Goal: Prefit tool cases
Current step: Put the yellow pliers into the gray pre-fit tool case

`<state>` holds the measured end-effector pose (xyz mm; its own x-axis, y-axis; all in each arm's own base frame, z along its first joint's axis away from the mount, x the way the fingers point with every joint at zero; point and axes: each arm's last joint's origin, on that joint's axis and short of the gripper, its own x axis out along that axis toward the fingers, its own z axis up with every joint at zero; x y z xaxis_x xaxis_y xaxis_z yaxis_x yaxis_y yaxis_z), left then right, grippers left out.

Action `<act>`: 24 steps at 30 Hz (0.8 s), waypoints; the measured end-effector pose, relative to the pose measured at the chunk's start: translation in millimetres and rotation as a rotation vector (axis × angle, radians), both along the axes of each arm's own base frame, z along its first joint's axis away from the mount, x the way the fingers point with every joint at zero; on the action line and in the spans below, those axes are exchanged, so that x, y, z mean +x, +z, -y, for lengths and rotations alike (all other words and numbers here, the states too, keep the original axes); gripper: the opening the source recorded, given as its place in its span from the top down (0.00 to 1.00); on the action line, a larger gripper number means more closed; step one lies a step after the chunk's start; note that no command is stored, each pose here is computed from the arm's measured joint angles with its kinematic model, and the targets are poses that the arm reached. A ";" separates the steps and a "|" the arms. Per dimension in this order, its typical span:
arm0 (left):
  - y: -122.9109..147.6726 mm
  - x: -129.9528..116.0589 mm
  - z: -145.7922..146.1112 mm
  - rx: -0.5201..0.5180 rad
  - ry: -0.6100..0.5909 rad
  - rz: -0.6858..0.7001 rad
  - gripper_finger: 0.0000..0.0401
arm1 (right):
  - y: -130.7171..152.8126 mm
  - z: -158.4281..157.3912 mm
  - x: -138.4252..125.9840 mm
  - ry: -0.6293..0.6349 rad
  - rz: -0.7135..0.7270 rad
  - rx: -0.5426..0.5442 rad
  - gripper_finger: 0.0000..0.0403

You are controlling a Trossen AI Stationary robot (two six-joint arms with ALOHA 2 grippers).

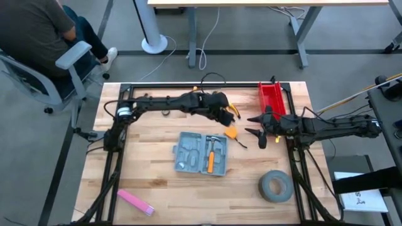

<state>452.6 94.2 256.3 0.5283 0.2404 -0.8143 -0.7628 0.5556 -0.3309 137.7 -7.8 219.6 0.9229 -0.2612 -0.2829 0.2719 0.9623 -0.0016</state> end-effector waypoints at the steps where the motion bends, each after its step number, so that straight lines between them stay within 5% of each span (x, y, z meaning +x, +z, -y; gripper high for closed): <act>1: -1.4 -3.7 -7.3 -0.005 0.018 -0.025 0.71 | 0.3 0.0 0.1 0.000 0.003 -0.001 0.51; 9: -6.7 -24.2 -51.9 -0.021 0.046 -0.127 0.72 | -0.8 0.0 -0.2 -0.003 -0.005 0.008 0.51; 24: -7.6 -33.4 -73.3 0.065 -0.111 -0.193 0.77 | 0.6 2.0 -0.2 -0.041 -0.017 -0.114 0.51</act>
